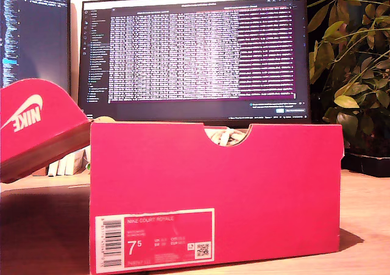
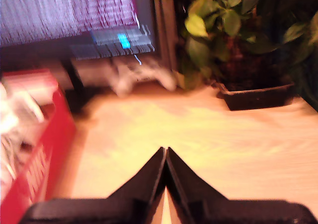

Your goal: Close the red shoebox by pushing the lid with your left arm and holding the box in place with your right arm

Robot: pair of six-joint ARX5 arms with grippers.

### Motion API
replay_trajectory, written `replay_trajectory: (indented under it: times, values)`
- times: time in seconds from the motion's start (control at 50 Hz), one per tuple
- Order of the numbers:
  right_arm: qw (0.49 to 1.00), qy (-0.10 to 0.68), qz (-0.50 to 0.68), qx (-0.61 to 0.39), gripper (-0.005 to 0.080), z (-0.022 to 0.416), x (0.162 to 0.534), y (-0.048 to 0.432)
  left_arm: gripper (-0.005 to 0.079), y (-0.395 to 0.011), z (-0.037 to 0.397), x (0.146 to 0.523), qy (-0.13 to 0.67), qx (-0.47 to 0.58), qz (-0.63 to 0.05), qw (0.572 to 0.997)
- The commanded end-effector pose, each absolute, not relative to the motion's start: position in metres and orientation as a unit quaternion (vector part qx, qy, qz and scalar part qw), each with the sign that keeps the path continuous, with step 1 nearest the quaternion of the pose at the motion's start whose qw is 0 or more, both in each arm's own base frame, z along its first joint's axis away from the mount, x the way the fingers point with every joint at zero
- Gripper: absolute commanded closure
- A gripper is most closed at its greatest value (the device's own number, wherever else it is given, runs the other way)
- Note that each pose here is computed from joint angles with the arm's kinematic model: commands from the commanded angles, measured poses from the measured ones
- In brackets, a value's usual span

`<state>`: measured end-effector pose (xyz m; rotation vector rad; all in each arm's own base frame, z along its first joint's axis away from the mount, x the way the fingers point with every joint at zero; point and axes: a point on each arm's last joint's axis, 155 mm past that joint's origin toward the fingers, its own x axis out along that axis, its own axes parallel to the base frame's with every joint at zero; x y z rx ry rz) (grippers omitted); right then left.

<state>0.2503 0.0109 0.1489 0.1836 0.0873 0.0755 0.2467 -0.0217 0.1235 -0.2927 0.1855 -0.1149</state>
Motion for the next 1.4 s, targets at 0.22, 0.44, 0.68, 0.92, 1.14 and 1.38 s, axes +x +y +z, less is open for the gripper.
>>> replay_trajectory:
  times: [0.22, 0.44, 0.68, 0.92, 1.14, 1.38]
  values:
    - [0.968, -0.015, 0.088, 0.236, 0.0764, 0.187, 0.248, 0.026, 0.0761, -0.028, 0.158, 0.244, 0.058, -0.225, -0.073, 0.97]
    - [0.966, 0.003, 0.104, 0.235, 0.0764, 0.208, 0.243, 0.033, 0.0761, -0.034, 0.186, 0.24, 0.053, -0.26, -0.092, 0.96]
    - [0.974, 0.073, 0.111, 0.186, 0.0765, 0.216, 0.251, 0.04, 0.0761, -0.045, 0.176, 0.247, 0.122, -0.272, -0.107, 0.948]
    - [0.974, 0.155, 0.117, 0.119, 0.0764, 0.223, 0.282, 0.042, 0.0762, -0.028, 0.167, 0.26, 0.185, -0.266, -0.058, 0.944]
    - [0.956, 0.231, 0.158, 0.09, 0.0764, 0.204, 0.316, 0.054, 0.0762, -0.006, 0.152, 0.261, 0.258, -0.256, -0.014, 0.932]
    - [0.93, 0.299, 0.202, 0.066, 0.0764, 0.161, 0.339, 0.073, 0.0762, -0.006, 0.13, 0.253, 0.358, -0.259, -0.028, 0.897]
